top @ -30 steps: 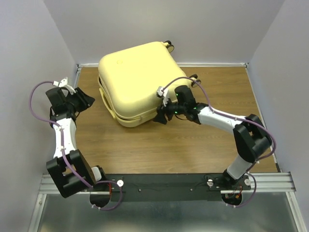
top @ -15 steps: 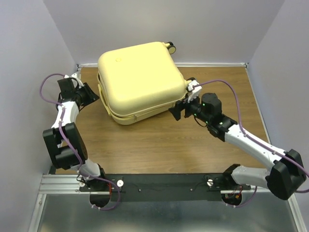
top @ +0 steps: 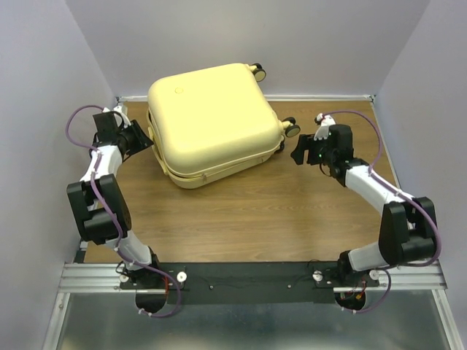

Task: Pack the luggage

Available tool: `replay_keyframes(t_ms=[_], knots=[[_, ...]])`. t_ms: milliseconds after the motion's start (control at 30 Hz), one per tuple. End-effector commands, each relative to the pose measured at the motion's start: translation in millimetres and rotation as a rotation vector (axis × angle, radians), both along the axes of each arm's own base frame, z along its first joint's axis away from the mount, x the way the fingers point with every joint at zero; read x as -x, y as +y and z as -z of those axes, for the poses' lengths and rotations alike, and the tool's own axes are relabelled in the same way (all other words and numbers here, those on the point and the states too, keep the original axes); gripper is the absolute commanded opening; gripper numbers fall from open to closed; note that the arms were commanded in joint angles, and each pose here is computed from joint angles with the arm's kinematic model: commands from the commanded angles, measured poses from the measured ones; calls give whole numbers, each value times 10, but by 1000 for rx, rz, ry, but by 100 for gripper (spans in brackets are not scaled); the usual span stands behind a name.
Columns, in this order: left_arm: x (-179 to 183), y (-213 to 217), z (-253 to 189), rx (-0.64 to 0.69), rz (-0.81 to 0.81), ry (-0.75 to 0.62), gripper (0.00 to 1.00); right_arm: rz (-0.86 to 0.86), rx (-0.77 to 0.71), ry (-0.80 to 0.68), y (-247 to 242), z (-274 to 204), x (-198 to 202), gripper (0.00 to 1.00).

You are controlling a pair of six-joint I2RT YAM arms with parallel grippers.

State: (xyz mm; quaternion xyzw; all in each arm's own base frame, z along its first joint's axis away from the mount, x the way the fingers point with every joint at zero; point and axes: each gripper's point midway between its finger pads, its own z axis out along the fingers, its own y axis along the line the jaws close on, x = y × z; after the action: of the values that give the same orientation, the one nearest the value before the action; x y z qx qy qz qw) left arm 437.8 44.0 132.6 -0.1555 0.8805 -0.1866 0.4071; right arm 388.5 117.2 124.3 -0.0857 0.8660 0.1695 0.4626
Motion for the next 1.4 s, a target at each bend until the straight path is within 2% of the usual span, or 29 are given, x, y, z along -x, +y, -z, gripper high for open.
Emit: replay_keyframes(t_ms=[0, 133, 200, 400, 500, 533, 600, 733, 900, 967, 1033, 1200, 1333, 1367], knots=[[-115, 86, 25, -38, -2, -3, 49, -175, 92, -172, 69, -403, -377, 84], [-151, 65, 2, -41, 33, -11, 52, -292, 231, -274, 70, -507, -568, 94], [-163, 11, 7, -21, 64, -15, 53, -332, 308, -311, 48, -532, -704, 96], [-260, -126, 44, -26, 137, -21, 54, -429, 375, -375, 157, -600, -1033, 95], [-288, -166, 123, -29, 151, -2, 54, -470, 426, -383, 176, -579, -1176, 86], [-302, -166, 128, -31, 154, 2, 54, -486, 438, -384, 178, -536, -1213, 78], [-314, -164, 181, -30, 158, 12, 52, -508, 460, -416, 203, -622, -1270, 73], [-351, -152, 223, -34, 160, 22, 48, -572, 430, -497, 359, -891, -1268, 68], [-363, -202, 288, -24, 178, 35, 35, -572, 308, -589, 608, -1509, -1296, 66], [-371, -242, 302, -20, 186, 37, 33, -566, 282, -602, 668, -1616, -1342, 66], [-374, -258, 313, -19, 192, 38, 29, -563, 258, -596, 723, -1616, -1420, 65], [-349, -277, 346, -20, 197, 41, 27, -546, 218, -629, 885, -1632, -1452, 64], [-346, -277, 359, -9, 191, 40, 31, -508, 254, -532, 810, -1150, -1506, 64], [-352, -269, 351, -9, 189, 38, 32, -506, 279, -487, 756, -908, -1460, 64]])
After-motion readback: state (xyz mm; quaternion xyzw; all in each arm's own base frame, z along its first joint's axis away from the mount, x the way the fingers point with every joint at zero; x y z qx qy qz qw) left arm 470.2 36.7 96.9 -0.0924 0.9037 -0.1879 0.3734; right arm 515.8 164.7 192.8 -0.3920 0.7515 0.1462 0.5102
